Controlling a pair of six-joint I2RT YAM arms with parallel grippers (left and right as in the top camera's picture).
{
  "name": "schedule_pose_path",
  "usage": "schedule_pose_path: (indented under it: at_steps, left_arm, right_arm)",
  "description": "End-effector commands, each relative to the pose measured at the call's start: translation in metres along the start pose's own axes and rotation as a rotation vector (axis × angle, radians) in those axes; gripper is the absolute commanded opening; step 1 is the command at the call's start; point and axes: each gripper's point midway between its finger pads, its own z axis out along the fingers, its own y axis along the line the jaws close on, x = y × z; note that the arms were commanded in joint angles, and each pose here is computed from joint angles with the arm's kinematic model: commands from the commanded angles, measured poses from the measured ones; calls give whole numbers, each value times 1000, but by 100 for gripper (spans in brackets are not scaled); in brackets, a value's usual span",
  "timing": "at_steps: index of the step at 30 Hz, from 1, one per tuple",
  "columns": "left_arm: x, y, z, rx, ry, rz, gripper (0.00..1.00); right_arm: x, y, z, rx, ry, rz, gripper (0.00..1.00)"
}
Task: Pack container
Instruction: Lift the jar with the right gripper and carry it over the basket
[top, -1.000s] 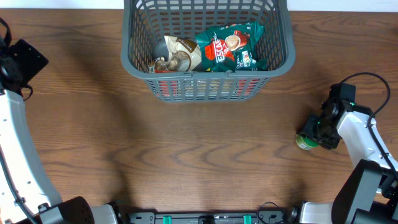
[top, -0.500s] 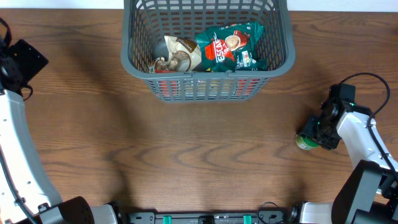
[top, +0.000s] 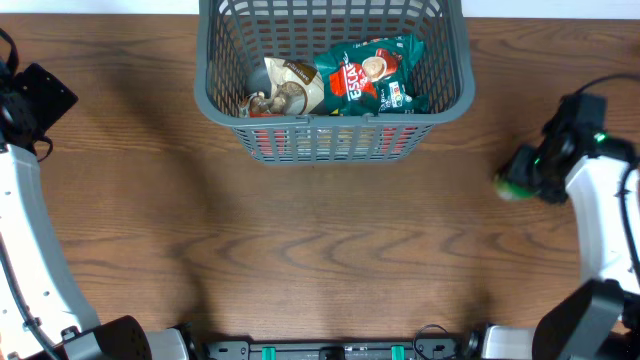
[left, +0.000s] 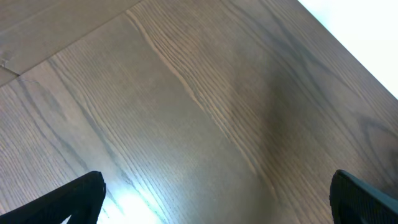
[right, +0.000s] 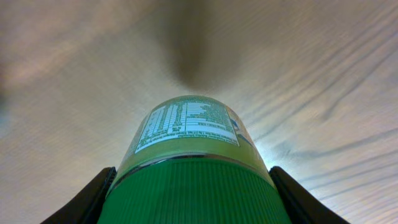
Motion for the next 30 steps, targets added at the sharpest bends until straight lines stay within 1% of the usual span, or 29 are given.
schedule_pose_path:
  at_steps: [1, 5, 10, 14, 19, 24, 30]
  left_arm:
    - [0, 4, 1, -16, -1, -8, 99]
    - [0, 4, 1, -16, -1, -8, 99]
    - [0, 4, 1, -16, -1, -8, 99]
    - [0, 4, 1, -16, -1, -8, 99]
    - [0, 4, 1, -16, -1, -8, 99]
    - [0, 4, 1, -16, -1, -8, 99]
    - [0, 4, 1, -16, -1, -8, 99]
  right_arm:
    - [-40, 11, -59, -45, -174, -22, 1]
    - [-67, 31, -116, -85, -306, -113, 2]
    - [-85, 72, -187, -151, -478, -288, 1]
    - [-83, 112, -234, -222, -596, -425, 1]
    - [-67, 168, -283, -329, -735, -612, 2]
    - [-54, 211, -299, -419, -796, -690, 2]
    - [-40, 258, -275, -461, -743, -782, 2]
